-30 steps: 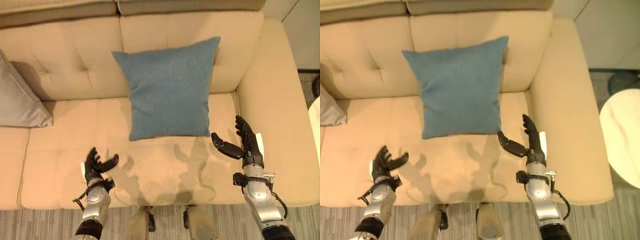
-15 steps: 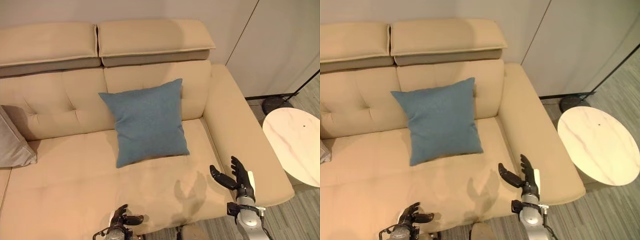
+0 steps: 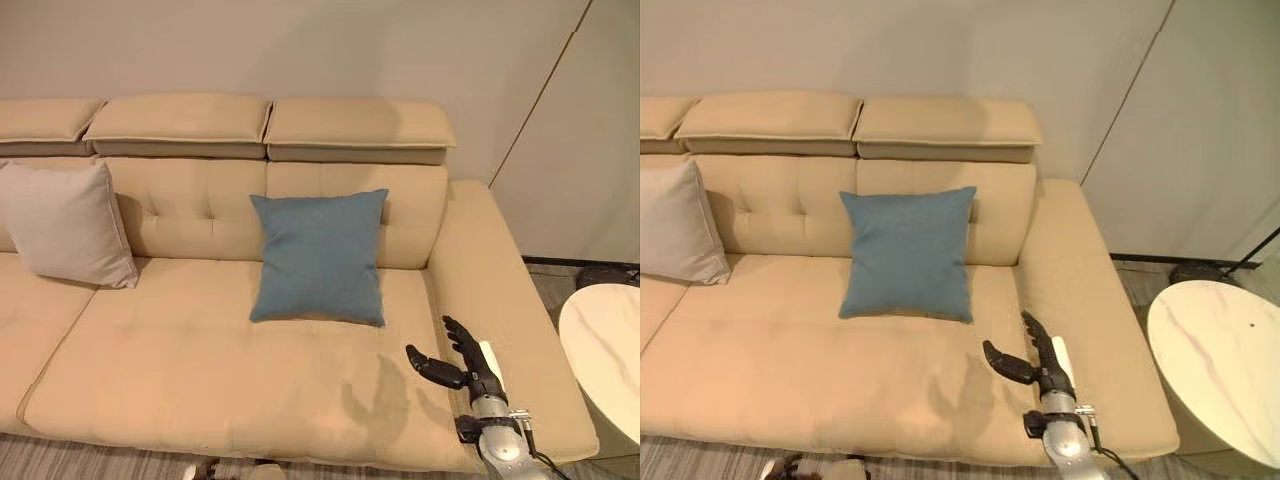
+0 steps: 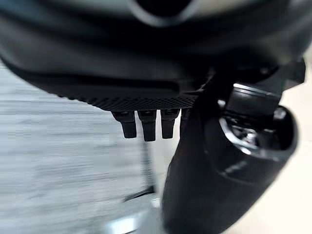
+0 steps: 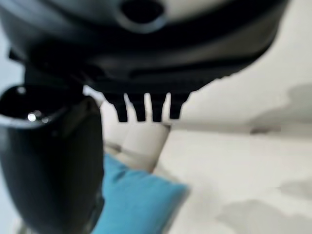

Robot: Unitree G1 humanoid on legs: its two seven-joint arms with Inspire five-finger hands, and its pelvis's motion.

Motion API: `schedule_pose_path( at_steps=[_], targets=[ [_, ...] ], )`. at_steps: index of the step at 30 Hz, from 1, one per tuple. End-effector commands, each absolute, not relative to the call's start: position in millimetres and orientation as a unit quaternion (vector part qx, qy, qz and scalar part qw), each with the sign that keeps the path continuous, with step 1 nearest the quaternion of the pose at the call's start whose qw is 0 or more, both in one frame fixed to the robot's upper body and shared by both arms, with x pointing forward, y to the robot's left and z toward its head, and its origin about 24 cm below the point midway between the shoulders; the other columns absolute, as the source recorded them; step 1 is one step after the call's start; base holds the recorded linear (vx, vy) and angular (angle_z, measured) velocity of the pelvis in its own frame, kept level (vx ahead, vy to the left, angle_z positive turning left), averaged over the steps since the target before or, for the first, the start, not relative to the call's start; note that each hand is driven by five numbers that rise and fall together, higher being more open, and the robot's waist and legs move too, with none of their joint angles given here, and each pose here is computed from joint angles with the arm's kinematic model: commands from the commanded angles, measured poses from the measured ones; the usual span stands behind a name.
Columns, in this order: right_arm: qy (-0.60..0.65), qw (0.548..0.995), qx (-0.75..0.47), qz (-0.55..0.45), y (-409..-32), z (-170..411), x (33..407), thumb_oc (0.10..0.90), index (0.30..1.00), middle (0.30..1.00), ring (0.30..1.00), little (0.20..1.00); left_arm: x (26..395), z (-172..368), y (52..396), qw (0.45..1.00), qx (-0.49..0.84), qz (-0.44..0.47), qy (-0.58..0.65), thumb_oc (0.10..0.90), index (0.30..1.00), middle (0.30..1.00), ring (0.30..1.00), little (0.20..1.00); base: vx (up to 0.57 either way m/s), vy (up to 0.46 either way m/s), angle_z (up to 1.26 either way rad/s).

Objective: Pick up all the scattered cushions and arrange them neatly on the sofa.

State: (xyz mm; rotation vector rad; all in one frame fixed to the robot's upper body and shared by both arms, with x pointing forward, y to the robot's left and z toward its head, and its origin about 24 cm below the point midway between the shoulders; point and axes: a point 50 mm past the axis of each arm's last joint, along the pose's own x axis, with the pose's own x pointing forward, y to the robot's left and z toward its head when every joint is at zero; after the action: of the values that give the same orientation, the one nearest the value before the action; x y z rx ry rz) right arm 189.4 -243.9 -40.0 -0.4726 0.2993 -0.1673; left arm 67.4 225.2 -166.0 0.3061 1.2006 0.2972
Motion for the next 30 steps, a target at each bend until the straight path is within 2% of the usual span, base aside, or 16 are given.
schedule_pose_path(
  at_steps=[1,5,9,19,22,25,27,30],
  targets=[
    [0.059,0.966,-0.216,-0.129,-242.1,-12.6,213.3,0.800,0.900,0.900,0.900,0.900,119.7,-154.8,215.6,0.851,0.084,0.172,0.489,0.800,0.900,0.900,0.900,0.900,-0.40,-0.137,0.35],
    [0.110,0.959,-0.167,-0.202,-263.7,-29.7,195.4,0.800,0.900,0.900,0.900,0.900,111.3,-157.5,213.6,0.846,0.052,0.191,0.495,0.800,0.900,0.900,0.900,0.900,-0.21,-0.055,0.40],
    [0.183,0.949,-0.157,-0.204,-271.8,-56.3,178.6,0.800,0.900,0.900,0.900,0.900,103.4,-159.2,218.8,0.839,0.056,0.187,0.507,0.800,0.900,0.900,0.900,0.900,-0.14,0.012,0.37],
    [0.369,0.902,-0.090,-0.207,-257.2,-122.6,130.3,0.800,0.900,0.900,0.900,0.900,89.6,-163.8,217.6,0.826,0.051,0.181,0.532,0.800,0.900,0.900,0.900,0.900,-0.03,0.119,0.23],
    [0.463,0.862,-0.088,-0.185,-248.5,-146.5,102.3,0.800,0.900,0.900,0.900,0.900,76.9,-167.8,215.6,0.812,0.057,0.161,0.558,0.800,0.900,0.900,0.900,0.900,-0.01,0.145,-0.02],
    [0.484,0.850,-0.072,-0.195,-247.4,-151.1,93.1,0.800,0.900,0.900,0.900,0.900,74.9,-168.6,213.9,0.811,0.060,0.148,0.563,0.800,0.900,0.900,0.900,0.900,0.00,0.104,0.00],
    [0.519,0.827,-0.075,-0.202,-250.4,-156.4,77.2,0.800,0.900,0.900,0.900,0.900,82.4,-167.9,209.4,0.820,0.074,0.116,0.555,0.800,0.900,0.900,0.900,0.900,-0.03,0.103,-0.04],
    [0.537,0.816,-0.069,-0.205,-253.8,-158.2,70.3,0.800,0.900,0.900,0.900,0.900,95.9,-165.4,203.1,0.836,0.094,0.070,0.536,0.800,0.900,0.900,0.900,0.900,-0.05,0.068,-0.04]
  ],
)
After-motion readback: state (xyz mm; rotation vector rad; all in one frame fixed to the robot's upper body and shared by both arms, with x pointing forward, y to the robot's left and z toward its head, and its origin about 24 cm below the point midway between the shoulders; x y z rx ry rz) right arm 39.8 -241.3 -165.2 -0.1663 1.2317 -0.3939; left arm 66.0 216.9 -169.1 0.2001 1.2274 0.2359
